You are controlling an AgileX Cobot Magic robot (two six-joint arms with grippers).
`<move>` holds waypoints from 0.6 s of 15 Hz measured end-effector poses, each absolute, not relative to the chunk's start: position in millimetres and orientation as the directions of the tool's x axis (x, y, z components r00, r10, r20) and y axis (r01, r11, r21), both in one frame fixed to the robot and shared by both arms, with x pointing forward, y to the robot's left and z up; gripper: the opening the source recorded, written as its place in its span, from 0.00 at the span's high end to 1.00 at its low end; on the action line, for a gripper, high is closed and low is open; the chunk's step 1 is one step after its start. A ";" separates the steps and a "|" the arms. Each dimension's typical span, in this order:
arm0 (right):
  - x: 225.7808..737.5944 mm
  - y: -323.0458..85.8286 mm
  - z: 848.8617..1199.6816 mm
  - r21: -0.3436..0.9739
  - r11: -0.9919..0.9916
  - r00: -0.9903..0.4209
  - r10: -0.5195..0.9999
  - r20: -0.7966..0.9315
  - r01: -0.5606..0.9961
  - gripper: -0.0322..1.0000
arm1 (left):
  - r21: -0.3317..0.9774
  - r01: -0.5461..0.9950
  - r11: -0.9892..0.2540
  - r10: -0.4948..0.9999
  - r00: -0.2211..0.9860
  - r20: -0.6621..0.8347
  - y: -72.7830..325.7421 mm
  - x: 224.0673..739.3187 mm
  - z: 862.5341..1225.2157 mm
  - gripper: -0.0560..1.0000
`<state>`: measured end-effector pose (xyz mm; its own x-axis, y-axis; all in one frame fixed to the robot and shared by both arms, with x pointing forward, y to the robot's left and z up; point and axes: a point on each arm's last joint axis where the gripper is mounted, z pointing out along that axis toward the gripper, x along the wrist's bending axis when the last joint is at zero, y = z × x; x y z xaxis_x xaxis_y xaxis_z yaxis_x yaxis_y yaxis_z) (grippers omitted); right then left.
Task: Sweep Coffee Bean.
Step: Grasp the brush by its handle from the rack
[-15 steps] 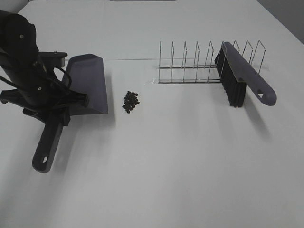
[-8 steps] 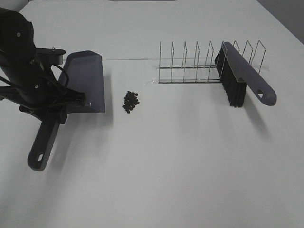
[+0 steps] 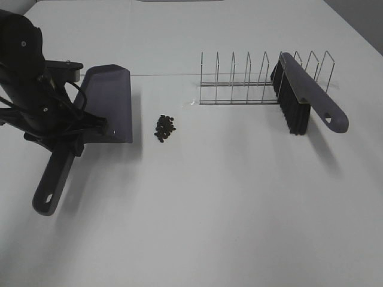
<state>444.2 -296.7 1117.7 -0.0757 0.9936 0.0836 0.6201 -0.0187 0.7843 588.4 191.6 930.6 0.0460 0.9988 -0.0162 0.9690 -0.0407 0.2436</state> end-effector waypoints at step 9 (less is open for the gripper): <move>607.7 -268.4 1103.2 0.614 0.151 -0.254 0.964 0.084 0.775 0.33 | 0.260 0.964 -0.055 0.998 0.062 -0.018 191.0 589.9 931.0 0.59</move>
<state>607.7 -268.4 1103.2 -0.2536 0.9637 0.0837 0.7746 0.1505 0.6142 589.9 191.0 931.0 0.0619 0.9979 -0.0179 0.9639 -0.0551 0.2604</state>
